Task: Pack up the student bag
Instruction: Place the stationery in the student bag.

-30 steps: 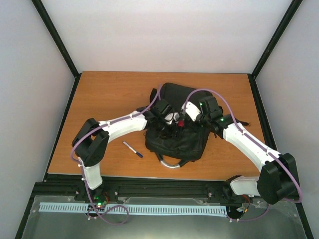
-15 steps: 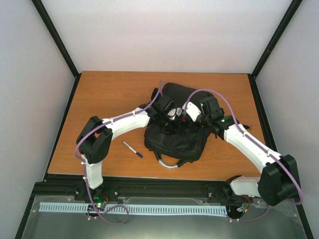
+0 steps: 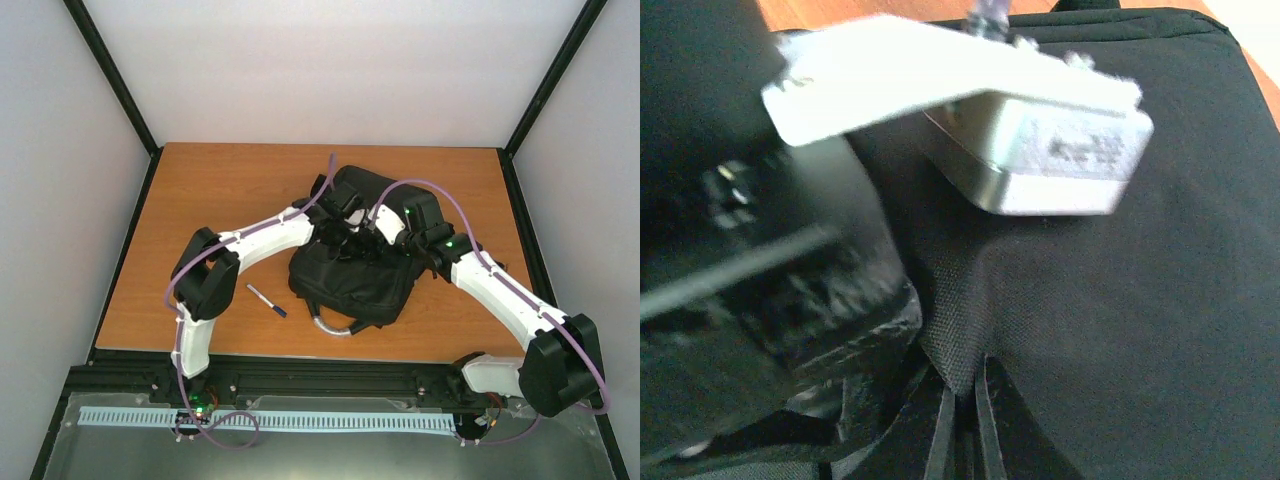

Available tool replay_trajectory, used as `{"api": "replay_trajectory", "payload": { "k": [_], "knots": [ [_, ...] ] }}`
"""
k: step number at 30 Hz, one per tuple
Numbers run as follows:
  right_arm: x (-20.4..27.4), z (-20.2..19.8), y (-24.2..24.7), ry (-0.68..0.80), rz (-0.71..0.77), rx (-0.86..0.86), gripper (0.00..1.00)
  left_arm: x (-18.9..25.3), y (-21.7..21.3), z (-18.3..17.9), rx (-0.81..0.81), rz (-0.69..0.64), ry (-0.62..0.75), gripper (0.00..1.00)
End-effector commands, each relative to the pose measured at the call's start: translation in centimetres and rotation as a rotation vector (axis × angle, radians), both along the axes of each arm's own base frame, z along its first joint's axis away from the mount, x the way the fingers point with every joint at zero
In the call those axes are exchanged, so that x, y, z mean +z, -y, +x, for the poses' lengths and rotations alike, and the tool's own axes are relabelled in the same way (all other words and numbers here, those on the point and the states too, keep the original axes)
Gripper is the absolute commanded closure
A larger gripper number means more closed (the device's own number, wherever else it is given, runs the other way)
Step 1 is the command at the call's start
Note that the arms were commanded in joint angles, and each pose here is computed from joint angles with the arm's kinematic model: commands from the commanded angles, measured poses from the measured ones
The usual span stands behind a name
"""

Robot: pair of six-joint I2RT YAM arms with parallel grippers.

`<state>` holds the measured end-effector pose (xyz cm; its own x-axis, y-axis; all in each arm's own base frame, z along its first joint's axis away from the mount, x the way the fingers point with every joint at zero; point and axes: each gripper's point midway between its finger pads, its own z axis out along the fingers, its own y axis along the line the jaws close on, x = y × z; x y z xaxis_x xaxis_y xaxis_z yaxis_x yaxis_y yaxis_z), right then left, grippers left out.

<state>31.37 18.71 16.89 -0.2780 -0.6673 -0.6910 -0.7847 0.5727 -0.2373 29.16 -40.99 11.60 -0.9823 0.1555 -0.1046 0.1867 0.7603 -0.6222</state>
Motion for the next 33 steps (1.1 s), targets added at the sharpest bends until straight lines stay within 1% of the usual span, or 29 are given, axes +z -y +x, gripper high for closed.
{"api": "replay_trajectory", "payload": {
  "k": [1,3,6,9,11,13,16,19,20,25,33],
  "knots": [
    [3.0,-0.1,-1.6,0.086,0.089,0.063,0.97,2.5,-1.8,-0.1,0.087,0.0,0.042,0.63],
    [2.9,-0.1,-1.7,0.083,0.089,0.063,0.97,3.7,-2.5,-0.5,0.094,-0.013,0.069,0.56],
    [2.7,-0.1,-1.7,0.075,0.088,0.067,0.97,5.3,-3.6,-1.3,0.096,-0.033,0.103,0.49],
    [2.5,-0.1,-1.7,0.072,0.086,0.068,0.97,5.3,-4.5,-2.3,0.094,-0.037,0.107,0.47],
    [2.6,-0.1,-1.7,0.074,0.086,0.065,0.97,4.9,-5.0,-3.1,0.097,-0.05,0.091,0.51],
    [2.6,0.0,-1.7,0.076,0.085,0.064,0.97,4.5,-5.1,-3.8,0.115,-0.081,0.076,0.6],
    [2.5,-0.1,-1.7,0.073,0.087,0.066,0.97,4.2,-4.5,-4.5,0.116,-0.126,0.083,0.81],
    [2.3,0.0,-1.8,0.068,0.086,0.066,0.97,4.3,-3.1,-4.7,0.108,-0.153,0.102,0.97],
    [2.3,0.0,-1.8,0.066,0.085,0.066,0.97,4.4,-2.6,-4.6,0.106,-0.162,0.111,0.99],
    [2.2,0.0,-1.8,0.063,0.086,0.067,0.97,4.0,-0.8,-3.4,0.11,-0.171,0.136,0.99],
    [2.3,-0.1,-1.7,0.065,0.088,0.065,0.97,2.9,-0.7,-0.4,0.163,-0.063,0.216,0.99]
  ]
}}
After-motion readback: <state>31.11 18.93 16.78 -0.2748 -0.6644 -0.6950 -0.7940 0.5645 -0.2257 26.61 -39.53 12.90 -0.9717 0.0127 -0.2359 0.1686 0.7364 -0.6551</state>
